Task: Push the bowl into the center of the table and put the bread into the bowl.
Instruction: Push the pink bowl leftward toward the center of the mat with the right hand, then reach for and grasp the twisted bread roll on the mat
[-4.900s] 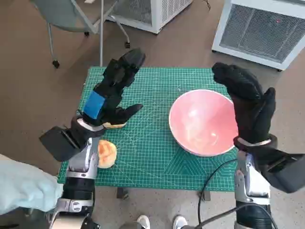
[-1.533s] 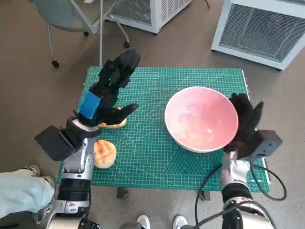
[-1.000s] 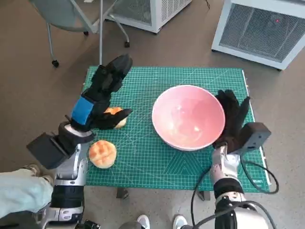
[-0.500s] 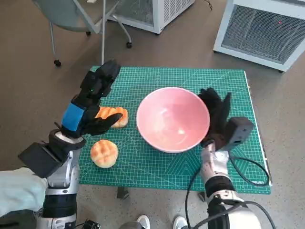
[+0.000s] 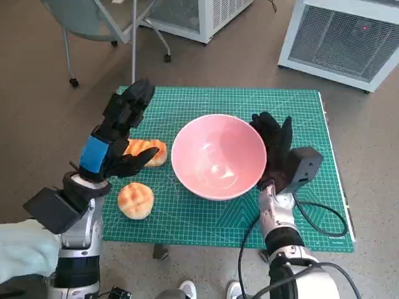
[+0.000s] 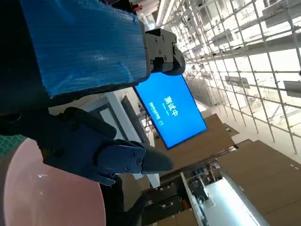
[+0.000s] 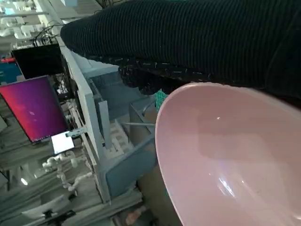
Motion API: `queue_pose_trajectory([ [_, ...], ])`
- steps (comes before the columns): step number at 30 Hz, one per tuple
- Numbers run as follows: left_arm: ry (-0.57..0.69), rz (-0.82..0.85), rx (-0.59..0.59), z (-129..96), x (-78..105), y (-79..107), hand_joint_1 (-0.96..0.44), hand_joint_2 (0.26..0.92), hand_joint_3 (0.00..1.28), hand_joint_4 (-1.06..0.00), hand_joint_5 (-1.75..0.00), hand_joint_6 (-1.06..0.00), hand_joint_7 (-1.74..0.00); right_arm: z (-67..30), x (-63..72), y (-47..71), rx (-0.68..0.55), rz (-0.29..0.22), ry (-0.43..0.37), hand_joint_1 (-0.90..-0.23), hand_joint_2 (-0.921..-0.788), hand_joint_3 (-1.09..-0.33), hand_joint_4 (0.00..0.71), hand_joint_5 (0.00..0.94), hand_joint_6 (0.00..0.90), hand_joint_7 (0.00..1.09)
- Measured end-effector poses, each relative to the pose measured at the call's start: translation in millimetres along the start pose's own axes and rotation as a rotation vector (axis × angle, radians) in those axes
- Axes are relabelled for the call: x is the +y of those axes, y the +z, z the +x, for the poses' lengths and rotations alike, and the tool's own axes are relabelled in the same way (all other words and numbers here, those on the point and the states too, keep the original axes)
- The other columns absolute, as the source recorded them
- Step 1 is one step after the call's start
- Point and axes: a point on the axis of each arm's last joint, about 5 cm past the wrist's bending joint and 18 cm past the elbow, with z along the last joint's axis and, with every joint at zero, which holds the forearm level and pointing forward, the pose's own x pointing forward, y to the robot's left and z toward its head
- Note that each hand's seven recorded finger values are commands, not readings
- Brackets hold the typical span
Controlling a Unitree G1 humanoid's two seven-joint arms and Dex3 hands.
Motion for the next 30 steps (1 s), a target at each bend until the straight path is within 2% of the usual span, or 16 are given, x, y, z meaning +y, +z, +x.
queue_pose_trajectory([
  [9, -0.003, -0.010, 0.005, 0.3, -1.4, -0.8, -0.65, 0.921, 0.28, -0.19, 0.00, -0.06, -0.41, 3.3, -12.6, 8.8, -0.040, -0.057, -0.008, -0.599, -0.921, -0.880, 0.286, 0.000, 0.293, 0.39],
  [14, -0.004, -0.019, 0.017, -0.2, -1.2, -3.6, -0.65, 0.921, 0.28, -0.19, 0.00, -0.06, -0.40, 6.6, -20.5, 20.8, -0.135, -0.079, -0.014, -0.579, -0.921, -0.882, 0.270, 0.000, 0.256, 0.37],
  [17, -0.004, -0.026, 0.031, -0.8, -1.1, -6.5, -0.64, 0.921, 0.28, -0.19, 0.00, -0.07, -0.40, 8.5, -21.9, 29.1, -0.213, -0.090, -0.003, -0.597, -0.921, -0.882, 0.255, 0.000, 0.234, 0.37],
  [20, -0.005, -0.032, 0.041, 0.3, -1.0, -9.0, -0.63, 0.921, 0.28, -0.19, 0.00, -0.07, -0.40, 10.2, -21.4, 39.4, -0.314, -0.102, 0.035, -0.618, -0.921, -0.866, 0.239, 0.000, 0.213, 0.37],
  [24, -0.007, -0.037, 0.040, 2.8, -1.1, -10.7, -0.63, 0.921, 0.28, -0.19, 0.00, -0.07, -0.39, 10.9, -20.4, 53.3, -0.450, -0.122, 0.107, -0.667, -0.921, -0.817, 0.226, 0.000, 0.148, 0.45],
  [30, -0.010, -0.041, 0.025, 9.5, -1.0, -10.9, -0.63, 0.921, 0.28, -0.19, 0.00, -0.08, -0.39, 2.3, -26.0, 66.7, -0.618, -0.207, 0.253, -0.686, -0.921, -0.777, 0.218, 0.001, 0.055, 0.60],
])
